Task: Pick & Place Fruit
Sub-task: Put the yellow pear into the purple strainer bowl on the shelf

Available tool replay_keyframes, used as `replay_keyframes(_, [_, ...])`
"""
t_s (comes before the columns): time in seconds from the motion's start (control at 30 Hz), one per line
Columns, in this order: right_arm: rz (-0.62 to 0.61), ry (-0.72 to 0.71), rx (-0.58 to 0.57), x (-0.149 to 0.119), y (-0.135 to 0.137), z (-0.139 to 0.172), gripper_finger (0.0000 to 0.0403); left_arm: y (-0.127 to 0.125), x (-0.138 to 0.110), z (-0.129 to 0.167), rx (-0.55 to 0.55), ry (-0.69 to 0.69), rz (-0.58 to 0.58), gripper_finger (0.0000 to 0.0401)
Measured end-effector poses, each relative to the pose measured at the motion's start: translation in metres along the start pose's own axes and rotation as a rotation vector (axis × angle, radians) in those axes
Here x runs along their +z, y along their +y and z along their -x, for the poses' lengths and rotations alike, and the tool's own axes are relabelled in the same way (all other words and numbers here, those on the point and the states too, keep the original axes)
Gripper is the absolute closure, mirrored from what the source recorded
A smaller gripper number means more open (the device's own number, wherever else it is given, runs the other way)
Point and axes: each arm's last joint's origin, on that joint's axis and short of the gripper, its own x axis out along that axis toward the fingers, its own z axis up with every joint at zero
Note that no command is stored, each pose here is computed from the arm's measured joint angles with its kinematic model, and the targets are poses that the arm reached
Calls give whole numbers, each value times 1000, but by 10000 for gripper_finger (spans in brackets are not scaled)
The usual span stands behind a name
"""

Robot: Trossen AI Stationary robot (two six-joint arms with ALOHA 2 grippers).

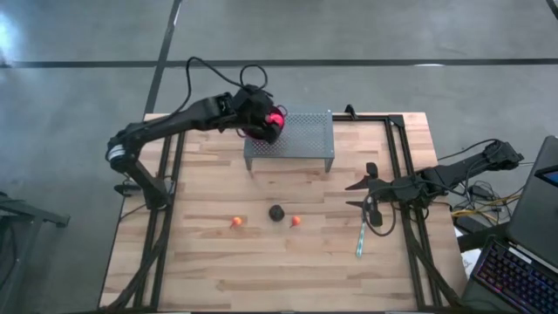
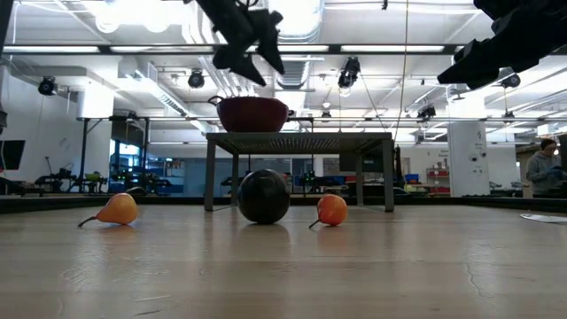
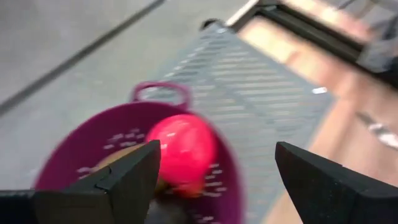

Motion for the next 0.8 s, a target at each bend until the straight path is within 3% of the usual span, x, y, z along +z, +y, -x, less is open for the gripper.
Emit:
replay_keyframes(0.3, [1, 0, 0, 0, 0, 0, 221, -34, 0, 14, -257, 27, -22, 80])
replay_keyframes(0.8, [2, 1, 0, 0, 0, 0, 262, -130, -50, 41, -467, 78, -329, 80])
